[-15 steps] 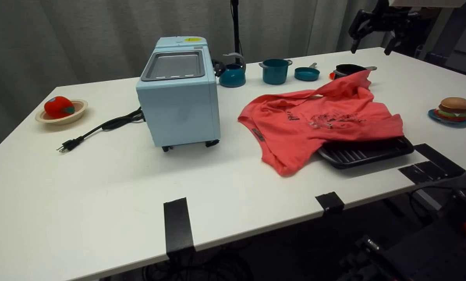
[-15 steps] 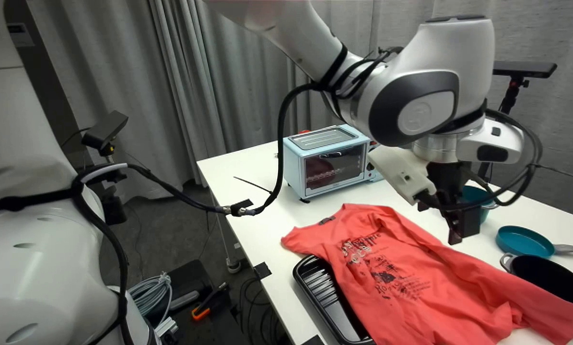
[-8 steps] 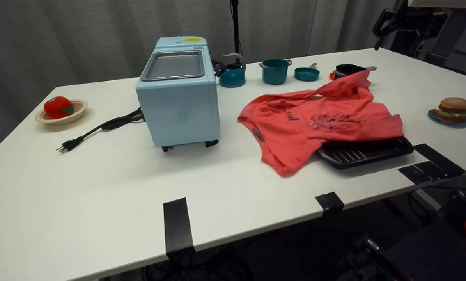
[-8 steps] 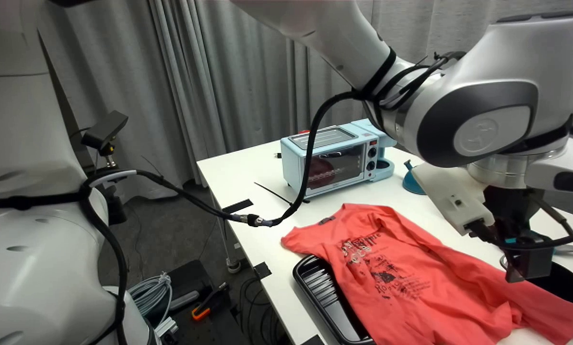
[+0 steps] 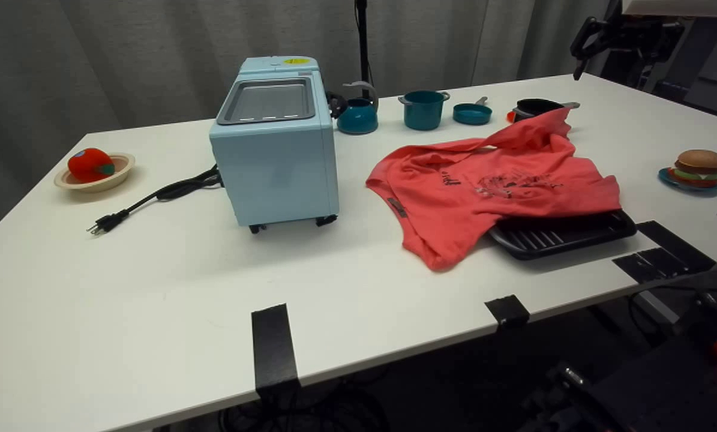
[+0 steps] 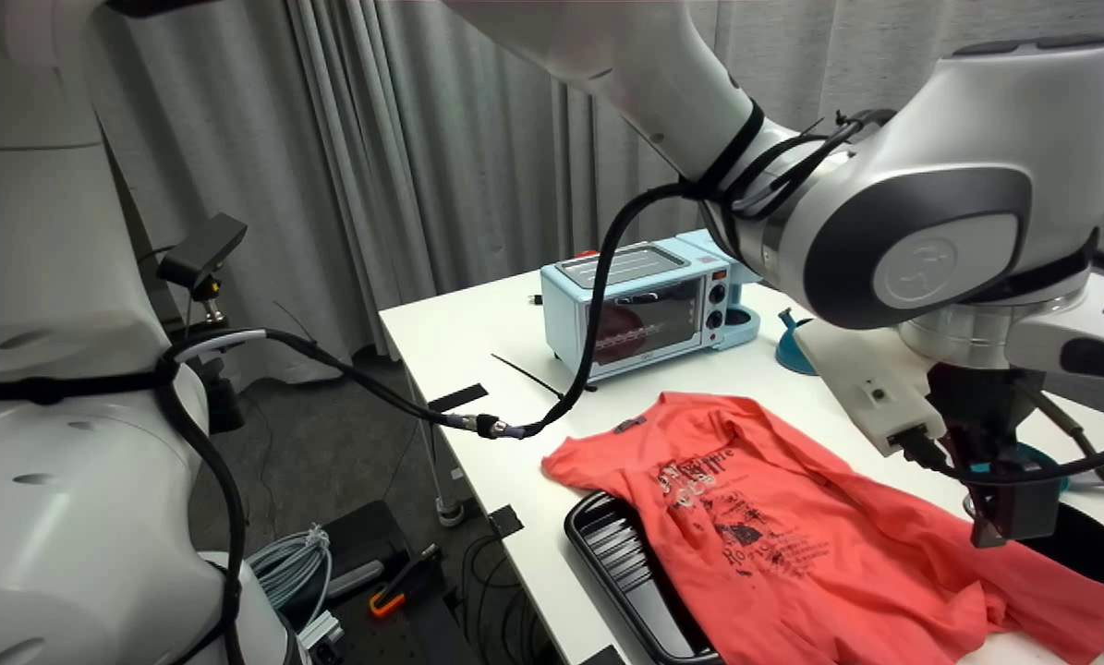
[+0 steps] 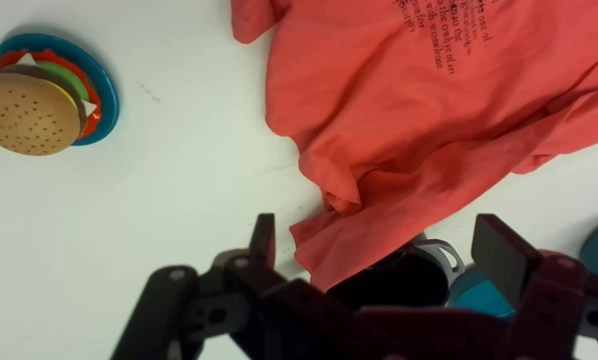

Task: Fold the right sleeve of the orange shirt then fold the shirt from bottom to top

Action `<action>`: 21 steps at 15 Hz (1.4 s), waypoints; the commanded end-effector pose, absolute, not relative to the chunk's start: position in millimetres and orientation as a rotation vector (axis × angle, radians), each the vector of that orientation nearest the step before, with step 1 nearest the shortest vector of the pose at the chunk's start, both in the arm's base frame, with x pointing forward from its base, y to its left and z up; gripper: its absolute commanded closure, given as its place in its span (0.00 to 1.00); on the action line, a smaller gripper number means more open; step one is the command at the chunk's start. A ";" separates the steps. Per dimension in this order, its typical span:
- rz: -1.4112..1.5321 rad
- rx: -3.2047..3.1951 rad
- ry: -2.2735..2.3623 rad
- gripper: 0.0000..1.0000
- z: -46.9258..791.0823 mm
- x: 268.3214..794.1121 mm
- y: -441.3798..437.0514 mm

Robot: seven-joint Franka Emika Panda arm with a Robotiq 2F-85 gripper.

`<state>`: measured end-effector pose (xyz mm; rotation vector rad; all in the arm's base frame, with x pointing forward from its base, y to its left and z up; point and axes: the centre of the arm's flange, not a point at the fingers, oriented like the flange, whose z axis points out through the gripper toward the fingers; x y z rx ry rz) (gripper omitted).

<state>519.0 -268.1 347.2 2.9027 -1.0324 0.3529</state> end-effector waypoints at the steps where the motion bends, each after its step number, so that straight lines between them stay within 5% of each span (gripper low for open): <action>1: 0.369 2.848 -1.129 0.00 320.4 548.3 -274.3; 20: 0.409 2.725 -1.342 0.00 214.9 649.5 -251.2; 21: 0.411 2.723 -1.342 0.07 212.8 652.6 -250.0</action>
